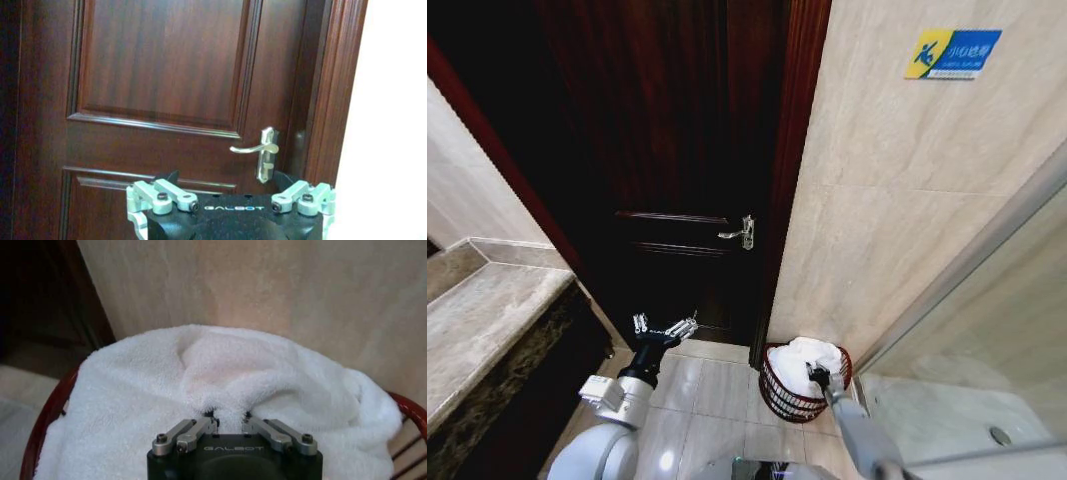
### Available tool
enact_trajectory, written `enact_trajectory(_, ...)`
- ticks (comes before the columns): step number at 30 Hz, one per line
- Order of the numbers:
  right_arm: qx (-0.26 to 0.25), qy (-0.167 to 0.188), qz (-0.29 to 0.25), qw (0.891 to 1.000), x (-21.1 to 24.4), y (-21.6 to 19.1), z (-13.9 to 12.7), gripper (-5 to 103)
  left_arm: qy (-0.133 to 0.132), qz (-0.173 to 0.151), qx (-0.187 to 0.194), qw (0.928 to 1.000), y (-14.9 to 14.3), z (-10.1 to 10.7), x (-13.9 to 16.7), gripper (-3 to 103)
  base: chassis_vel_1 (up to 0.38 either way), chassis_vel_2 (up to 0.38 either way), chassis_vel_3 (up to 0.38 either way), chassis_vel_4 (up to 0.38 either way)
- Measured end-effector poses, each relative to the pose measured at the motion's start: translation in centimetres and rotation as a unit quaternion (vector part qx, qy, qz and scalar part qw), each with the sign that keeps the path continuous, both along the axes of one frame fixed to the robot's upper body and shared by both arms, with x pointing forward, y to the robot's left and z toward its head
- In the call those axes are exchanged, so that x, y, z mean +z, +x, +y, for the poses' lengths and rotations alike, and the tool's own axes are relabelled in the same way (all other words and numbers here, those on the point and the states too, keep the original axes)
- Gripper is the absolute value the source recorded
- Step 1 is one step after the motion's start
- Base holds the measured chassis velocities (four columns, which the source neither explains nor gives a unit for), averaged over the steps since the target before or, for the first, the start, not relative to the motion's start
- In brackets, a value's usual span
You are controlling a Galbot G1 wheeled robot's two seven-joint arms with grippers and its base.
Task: Discard the used towel into the hamper.
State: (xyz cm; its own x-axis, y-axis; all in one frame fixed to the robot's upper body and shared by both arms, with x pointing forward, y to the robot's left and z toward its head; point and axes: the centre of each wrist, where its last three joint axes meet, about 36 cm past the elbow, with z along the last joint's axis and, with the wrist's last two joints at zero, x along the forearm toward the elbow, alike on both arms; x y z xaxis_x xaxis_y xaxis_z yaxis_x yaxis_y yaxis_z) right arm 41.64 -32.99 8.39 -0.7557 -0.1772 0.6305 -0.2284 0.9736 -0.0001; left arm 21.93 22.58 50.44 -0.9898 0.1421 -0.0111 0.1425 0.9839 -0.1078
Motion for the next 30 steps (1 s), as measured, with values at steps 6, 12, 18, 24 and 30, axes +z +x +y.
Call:
enact_trajectory(6, 0.01, -0.001, 0.042, 0.999, 0.1, 1.4, 0.8, 14, 0.0, 0.0, 0.0, 1.0, 0.0, 0.0, 0.0, 97, 0.0, 0.0, 0.0, 0.0)
enact_trajectory(12, 0.0, 0.003, 0.08, 0.997, -0.2, 1.9, 2.1, 14, 0.0, 0.0, 0.0, 1.0, 0.0, 0.0, 0.0, 97, 0.0, 0.0, 0.0, 0.0)
enact_trajectory(18, -0.013, 0.003, 0.114, 0.993, -0.6, 1.4, 2.5, 14, 0.0, 0.0, 0.0, 1.0, 0.0, 0.0, 0.0, 97, 0.0, 0.0, 0.0, 0.0)
enact_trajectory(24, -0.037, 0.001, 0.155, 0.987, -0.9, 0.8, 2.1, 14, 0.0, 0.0, 0.0, 1.0, 0.0, 0.0, 0.0, 97, 0.0, 0.0, 0.0, 0.0)
enact_trajectory(30, -0.047, 0.0, 0.176, 0.983, -1.1, 0.6, 2.2, 14, 0.0, 0.0, 0.0, 1.0, 0.0, 0.0, 0.0, 97, 0.0, 0.0, 0.0, 0.0)
